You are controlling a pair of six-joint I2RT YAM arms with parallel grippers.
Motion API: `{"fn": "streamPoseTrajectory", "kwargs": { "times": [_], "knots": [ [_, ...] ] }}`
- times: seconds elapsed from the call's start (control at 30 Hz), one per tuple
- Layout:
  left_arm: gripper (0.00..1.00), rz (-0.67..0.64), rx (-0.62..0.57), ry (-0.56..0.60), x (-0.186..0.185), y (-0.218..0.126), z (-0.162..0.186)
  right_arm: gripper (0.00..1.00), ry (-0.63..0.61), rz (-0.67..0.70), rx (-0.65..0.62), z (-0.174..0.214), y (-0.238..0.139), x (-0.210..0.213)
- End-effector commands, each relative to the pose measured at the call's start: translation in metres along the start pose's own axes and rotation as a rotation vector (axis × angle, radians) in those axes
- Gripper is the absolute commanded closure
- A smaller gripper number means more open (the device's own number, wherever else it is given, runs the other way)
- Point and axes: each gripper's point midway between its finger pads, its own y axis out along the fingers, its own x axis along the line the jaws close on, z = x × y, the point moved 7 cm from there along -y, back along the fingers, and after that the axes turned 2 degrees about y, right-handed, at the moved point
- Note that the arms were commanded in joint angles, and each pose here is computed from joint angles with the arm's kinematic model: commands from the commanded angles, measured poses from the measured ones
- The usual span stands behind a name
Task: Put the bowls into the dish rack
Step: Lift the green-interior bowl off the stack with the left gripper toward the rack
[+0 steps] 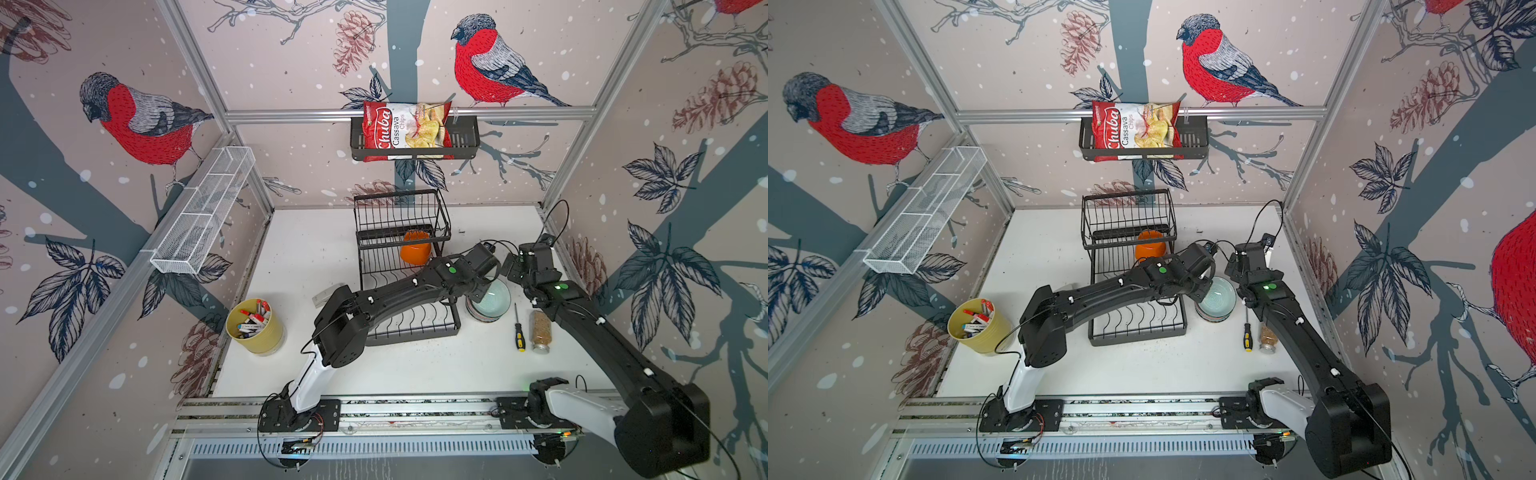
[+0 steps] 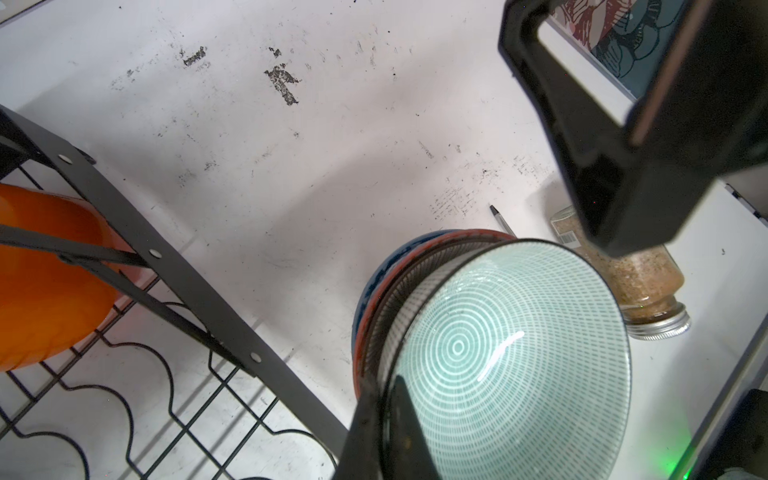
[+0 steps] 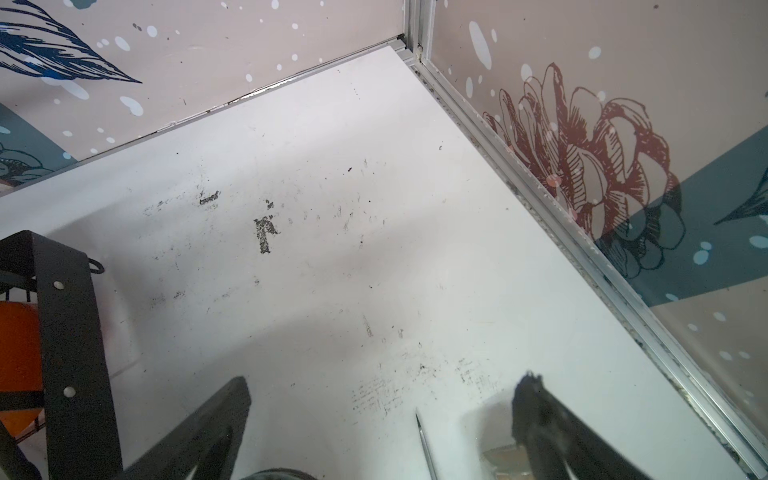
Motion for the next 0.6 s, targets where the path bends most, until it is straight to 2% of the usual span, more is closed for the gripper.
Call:
{"fn": "streamPoseTrajectory", "kwargs": {
  "times": [0.0, 0.57],
  "knots": [
    [1.0, 0.048, -0.062, 0.0, -0.007, -0.01, -0.013, 0.01, 0.009, -0.005, -0.023, -0.004, -0.001, 0.0],
    [1.0, 0.071, -0.114, -0.029, 0.004, -0.032, -0.021, 0.01, 0.02, -0.051, -0.047, -0.017, -0.009, 0.005]
  ]
}}
